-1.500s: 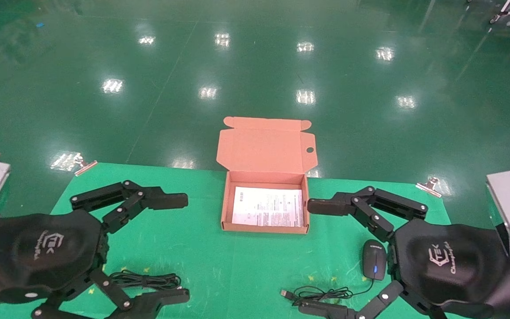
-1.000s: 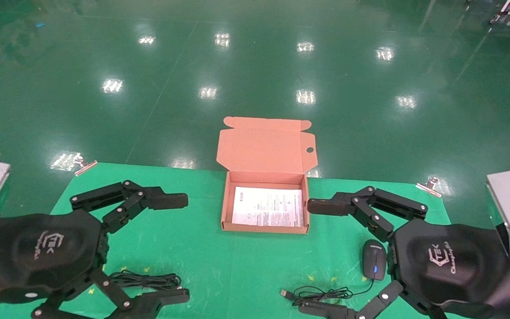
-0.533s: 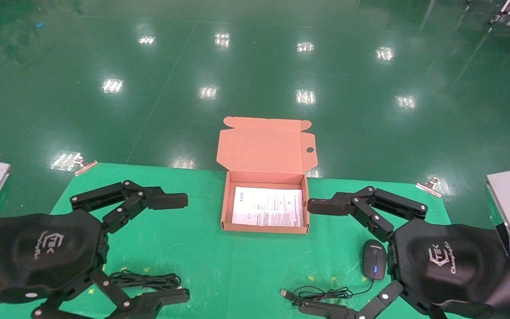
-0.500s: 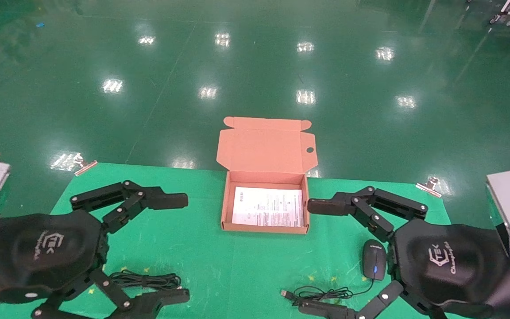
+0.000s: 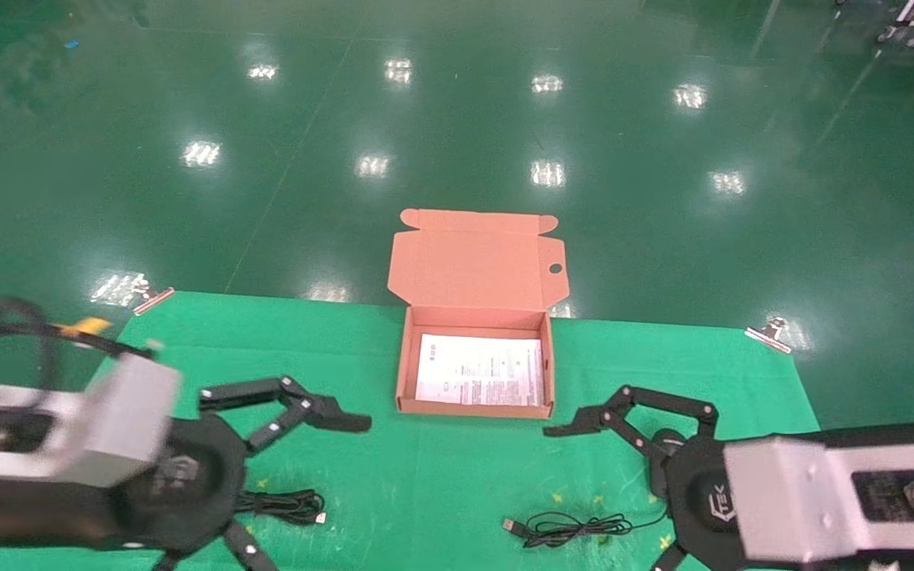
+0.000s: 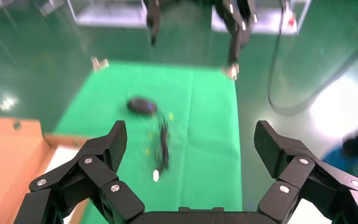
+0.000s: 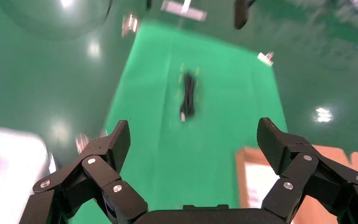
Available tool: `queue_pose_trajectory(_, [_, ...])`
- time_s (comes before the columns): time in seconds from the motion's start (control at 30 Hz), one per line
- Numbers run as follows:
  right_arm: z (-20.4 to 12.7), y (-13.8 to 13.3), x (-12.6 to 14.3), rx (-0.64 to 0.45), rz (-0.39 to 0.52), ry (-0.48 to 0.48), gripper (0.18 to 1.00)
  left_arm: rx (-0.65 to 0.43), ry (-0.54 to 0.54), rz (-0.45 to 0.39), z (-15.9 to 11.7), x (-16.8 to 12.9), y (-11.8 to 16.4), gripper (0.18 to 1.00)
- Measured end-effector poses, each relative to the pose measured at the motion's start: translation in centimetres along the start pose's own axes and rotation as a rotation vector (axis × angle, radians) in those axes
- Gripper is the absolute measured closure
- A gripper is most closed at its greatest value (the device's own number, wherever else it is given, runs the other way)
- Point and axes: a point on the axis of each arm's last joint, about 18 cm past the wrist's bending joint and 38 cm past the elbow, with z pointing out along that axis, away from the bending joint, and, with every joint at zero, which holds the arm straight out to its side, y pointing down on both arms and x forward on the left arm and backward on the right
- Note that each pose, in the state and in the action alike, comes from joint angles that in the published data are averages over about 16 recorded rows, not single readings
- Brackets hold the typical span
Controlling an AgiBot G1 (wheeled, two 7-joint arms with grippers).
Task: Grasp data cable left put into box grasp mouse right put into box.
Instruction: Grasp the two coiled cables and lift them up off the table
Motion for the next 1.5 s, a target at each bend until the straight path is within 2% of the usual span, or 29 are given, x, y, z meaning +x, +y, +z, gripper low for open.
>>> queue_pose_trajectory(0.33, [1.9,2.8,1.4,-0.255,-0.278,-0.108,0.178,-0.302,0.074,0.070,2.3,-1.6,2.8,0.183])
queue_pose_trajectory(0.67, [4.3,6.3,1.7,-0.423,-0.420,-0.187,0.178,-0.552,0.097,0.130,2.9,-3.7,6.6,0.183])
queue_pose_trajectory(1.03, [7.7,10.2,1.1,-0.544,-0.463,-0.196,0.178,-0.751,0.067,0.163,3.6,-5.5,11.0,0.183])
queue_pose_trajectory(1.23, [9.5,11.9,0.5,-0.589,-0.452,-0.194,0.178,-0.804,0.031,0.129,4.2,-6.0,13.3,0.183])
queue_pose_trajectory(1.5, [11.4,14.0,-0.1,-0.629,-0.384,-0.192,0.178,-0.839,-0.021,0.066,4.8,-6.9,16.2,0.183])
